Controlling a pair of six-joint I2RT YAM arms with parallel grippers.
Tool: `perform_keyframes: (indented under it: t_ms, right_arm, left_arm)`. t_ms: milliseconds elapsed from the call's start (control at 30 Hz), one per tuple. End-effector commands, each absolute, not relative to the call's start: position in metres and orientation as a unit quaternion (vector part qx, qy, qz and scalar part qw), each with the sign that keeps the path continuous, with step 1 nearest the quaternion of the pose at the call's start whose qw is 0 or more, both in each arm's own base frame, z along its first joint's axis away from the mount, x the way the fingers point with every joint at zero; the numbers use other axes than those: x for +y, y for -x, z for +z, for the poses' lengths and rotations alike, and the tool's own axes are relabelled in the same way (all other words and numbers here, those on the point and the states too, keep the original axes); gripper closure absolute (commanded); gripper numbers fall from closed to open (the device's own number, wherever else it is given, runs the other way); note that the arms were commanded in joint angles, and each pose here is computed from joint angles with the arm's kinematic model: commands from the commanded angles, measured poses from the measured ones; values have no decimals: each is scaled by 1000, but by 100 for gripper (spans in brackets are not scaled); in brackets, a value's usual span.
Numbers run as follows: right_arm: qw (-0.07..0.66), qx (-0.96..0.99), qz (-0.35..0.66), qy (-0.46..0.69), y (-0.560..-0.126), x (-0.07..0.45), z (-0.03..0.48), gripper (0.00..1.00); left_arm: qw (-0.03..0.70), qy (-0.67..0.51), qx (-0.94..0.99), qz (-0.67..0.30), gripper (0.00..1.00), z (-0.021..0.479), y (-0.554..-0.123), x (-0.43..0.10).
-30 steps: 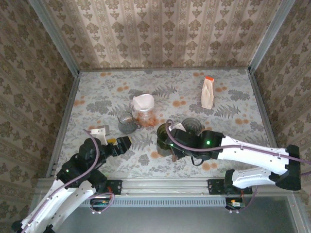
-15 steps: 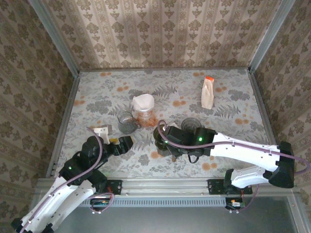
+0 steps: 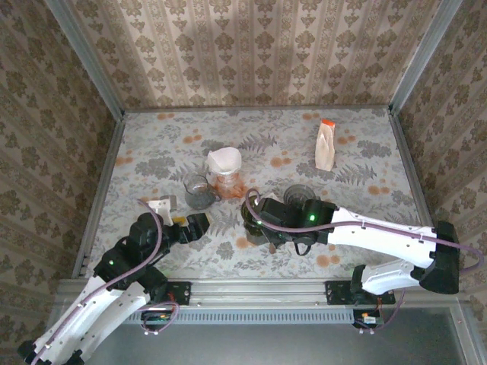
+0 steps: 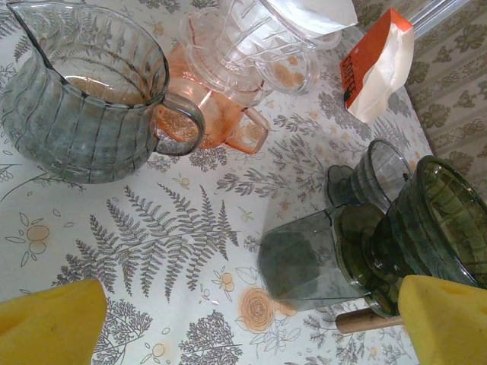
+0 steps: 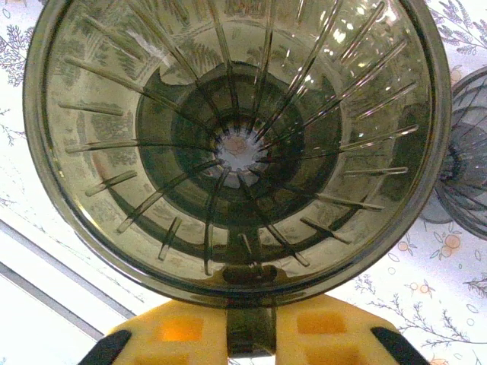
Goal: Place the coffee filter in the dripper
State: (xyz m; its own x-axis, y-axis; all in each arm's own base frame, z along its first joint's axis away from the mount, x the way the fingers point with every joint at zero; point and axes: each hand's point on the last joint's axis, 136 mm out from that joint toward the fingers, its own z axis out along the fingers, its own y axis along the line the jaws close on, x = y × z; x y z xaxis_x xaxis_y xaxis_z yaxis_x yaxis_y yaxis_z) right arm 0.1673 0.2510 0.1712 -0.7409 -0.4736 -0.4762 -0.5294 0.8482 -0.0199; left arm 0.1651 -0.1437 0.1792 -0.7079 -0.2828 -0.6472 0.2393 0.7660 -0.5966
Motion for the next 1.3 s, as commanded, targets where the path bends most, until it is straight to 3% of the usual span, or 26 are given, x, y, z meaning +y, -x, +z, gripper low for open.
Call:
perform_keyframes:
  t_ms: [0, 400, 700, 867, 1033, 1167, 1267]
  right_arm:
    - [245, 931, 49, 266, -170, 249, 172, 72]
    - [259, 930, 84, 245, -168, 252, 183, 35]
    - [343, 920, 64, 182, -190, 215, 221, 25]
    - [361, 925, 78, 95, -236, 190, 230, 33]
    - [360, 930, 72, -5, -306, 151, 219, 53]
    - [350, 935, -11, -50, -353, 105, 198, 65]
    - [326, 942, -29, -73, -379, 86, 177, 68]
  left_arm:
    - [387, 5, 856, -343, 0, 179, -167, -145]
    - [384, 3, 858, -341, 0, 175, -166, -146]
    - [394, -15, 844, -364, 0, 186, -168, -155]
    - [387, -22, 844, -371, 1, 182, -168, -161]
    - [374, -25, 849, -373, 6, 176, -167, -165]
    - [365, -26, 852, -374, 7, 172, -167, -167]
    - [360, -27, 853, -377, 7, 170, -165, -168]
